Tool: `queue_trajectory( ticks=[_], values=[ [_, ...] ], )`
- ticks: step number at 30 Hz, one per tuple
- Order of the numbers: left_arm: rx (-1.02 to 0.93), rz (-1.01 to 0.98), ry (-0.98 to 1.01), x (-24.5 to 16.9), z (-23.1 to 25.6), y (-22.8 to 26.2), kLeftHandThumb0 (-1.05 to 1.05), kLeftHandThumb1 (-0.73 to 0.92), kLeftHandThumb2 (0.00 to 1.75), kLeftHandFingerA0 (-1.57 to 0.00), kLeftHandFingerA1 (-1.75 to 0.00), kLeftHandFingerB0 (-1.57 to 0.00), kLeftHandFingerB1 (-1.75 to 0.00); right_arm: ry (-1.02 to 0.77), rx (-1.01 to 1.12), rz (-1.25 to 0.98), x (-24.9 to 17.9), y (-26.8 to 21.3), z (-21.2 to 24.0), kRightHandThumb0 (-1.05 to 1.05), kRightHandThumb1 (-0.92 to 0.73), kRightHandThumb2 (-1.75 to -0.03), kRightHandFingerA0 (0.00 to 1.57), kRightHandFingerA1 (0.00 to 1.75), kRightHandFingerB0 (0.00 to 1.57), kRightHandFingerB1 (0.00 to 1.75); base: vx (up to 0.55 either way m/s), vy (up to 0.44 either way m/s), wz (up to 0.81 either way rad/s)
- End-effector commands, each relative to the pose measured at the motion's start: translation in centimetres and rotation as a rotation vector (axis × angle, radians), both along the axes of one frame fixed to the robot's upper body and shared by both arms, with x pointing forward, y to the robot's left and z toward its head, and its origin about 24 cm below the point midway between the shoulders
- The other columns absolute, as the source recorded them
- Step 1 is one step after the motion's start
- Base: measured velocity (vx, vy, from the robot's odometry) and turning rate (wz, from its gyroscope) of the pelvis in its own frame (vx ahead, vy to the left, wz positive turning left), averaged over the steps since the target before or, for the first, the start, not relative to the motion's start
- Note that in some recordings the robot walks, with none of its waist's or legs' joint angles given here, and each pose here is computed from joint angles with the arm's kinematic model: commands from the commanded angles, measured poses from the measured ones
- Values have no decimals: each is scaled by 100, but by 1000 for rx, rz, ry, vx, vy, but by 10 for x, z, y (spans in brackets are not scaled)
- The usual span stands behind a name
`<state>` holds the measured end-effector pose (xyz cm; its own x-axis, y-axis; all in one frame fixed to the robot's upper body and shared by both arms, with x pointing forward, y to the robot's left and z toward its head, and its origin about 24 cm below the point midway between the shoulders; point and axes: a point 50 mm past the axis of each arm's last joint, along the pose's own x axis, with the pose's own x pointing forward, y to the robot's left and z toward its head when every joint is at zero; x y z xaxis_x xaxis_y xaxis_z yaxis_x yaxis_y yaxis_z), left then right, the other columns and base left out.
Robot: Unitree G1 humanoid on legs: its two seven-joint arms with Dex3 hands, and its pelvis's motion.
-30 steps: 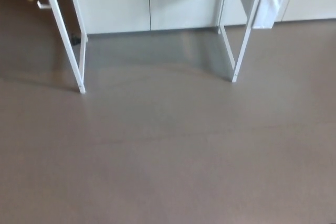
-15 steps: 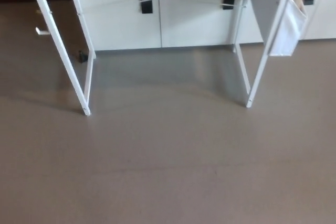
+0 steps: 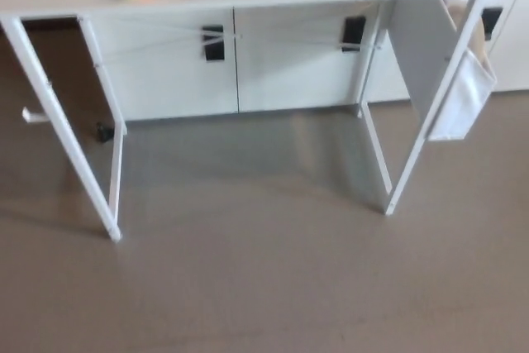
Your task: The robot walk towards a table in front and uses its left hand to pickup a tennis ball on the left side and put it in a container on the right hand side
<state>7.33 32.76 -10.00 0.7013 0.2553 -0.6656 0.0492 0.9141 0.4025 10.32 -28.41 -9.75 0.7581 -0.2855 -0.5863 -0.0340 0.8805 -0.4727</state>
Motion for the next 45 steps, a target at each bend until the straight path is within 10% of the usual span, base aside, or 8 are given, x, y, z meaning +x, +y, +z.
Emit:
queue_trajectory(
  ticks=[1, 28, 29, 31, 45],
  values=[
    [-7, 20, -12, -1, 3, 5, -37, 63, 60, -42, -37, -30, -31, -4, 12, -10, 2, -2, 1, -3, -56, -54, 59, 55, 36, 42, 347, 88, 6],
    [22, -21, 64, -26, 1, 8, -39, 64, 60, -42, -35, -31, -31, 83, 24, -37, -32, -5, -15, -5, -55, -55, 62, 56, 36, 42, 376, 40, 5],
    [36, -32, 65, -26, 1, 8, -40, 64, 60, -43, -35, -31, -31, 82, 28, -45, -33, -5, -16, -4, -36, -84, 57, 69, 27, 55, 302, 205, 5],
    [40, -40, 68, -27, 1, 8, -41, 64, 60, -42, -35, -31, -31, 82, 18, -39, -34, -6, -17, -6, -54, -55, 63, 56, 37, 43, 196, 165, 1],
    [42, -55, 46, -17, 3, 8, -41, 64, 60, -42, -36, -31, -31, 59, 35, -46, -29, -4, -16, -4, -56, -55, 61, 56, 35, 42, 118, -47, 2]
  ],
)
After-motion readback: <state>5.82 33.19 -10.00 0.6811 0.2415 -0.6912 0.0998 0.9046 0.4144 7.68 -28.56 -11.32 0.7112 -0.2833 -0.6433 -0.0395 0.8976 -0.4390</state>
